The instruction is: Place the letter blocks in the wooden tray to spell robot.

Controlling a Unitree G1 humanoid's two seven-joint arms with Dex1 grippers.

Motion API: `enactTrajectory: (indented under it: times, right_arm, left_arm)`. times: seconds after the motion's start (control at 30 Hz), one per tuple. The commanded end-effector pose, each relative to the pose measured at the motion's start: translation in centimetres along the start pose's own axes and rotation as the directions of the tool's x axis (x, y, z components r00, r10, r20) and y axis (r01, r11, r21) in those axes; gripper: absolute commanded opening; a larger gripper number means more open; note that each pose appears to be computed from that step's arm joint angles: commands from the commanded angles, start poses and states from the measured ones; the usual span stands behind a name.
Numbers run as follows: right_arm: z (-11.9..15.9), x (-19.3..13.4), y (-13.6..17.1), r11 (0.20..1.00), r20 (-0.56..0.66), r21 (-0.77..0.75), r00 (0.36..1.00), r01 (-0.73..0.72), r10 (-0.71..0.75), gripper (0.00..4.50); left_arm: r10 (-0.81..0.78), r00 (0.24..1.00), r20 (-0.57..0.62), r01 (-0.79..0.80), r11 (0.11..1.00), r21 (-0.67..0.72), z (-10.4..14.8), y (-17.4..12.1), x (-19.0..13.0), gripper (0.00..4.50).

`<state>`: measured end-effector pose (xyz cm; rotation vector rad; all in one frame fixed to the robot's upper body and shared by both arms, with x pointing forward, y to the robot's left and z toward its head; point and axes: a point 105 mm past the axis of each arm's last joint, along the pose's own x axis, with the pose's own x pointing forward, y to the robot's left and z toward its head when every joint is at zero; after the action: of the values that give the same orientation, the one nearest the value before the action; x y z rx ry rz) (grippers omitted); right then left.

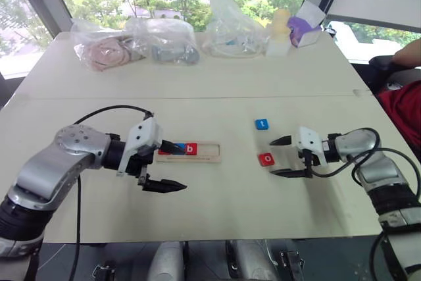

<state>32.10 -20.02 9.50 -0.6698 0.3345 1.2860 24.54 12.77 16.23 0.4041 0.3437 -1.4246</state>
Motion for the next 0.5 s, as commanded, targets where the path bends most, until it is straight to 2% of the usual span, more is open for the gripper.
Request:
enactTrajectory:
  times: [0.03, 0.07, 0.13, 0.27, 0.5]
  right_arm:
    - [-0.3, 0.6, 0.4, 0.997, -0.008, -0.039, 0.998, -0.061, 0.06, 4.48]
    - [-0.3, 0.8, 0.5, 0.996, -0.006, -0.044, 0.997, -0.072, 0.072, 3.96]
    - [-0.4, 1.0, 0.7, 0.995, 0.003, -0.048, 0.996, -0.093, 0.093, 3.23]
    - [0.2, 1.2, 0.6, 0.994, 0.03, -0.049, 0.994, -0.1, 0.102, 1.13]
    - [4.9, 1.4, -0.7, 0.994, 0.16, 0.065, 0.984, -0.088, 0.077, 1.1]
  left_arm:
    - [0.03, 1.0, 0.006, -0.03, 0.999, 0.036, 0.7, -0.1, -0.6, 4.5]
    - [0.037, 0.999, 0.003, -0.037, 0.999, 0.035, 0.6, 0.0, -0.6, 4.5]
    - [0.055, 0.998, -0.005, -0.055, 0.998, 0.033, 0.4, 0.1, -0.8, 4.5]
    - [0.078, 0.997, -0.015, -0.077, 0.997, 0.026, -0.1, 0.5, -1.2, 4.5]
    - [0.151, 0.987, -0.06, -0.151, 0.989, 0.001, -1.7, 1.8, -2.7, 4.5]
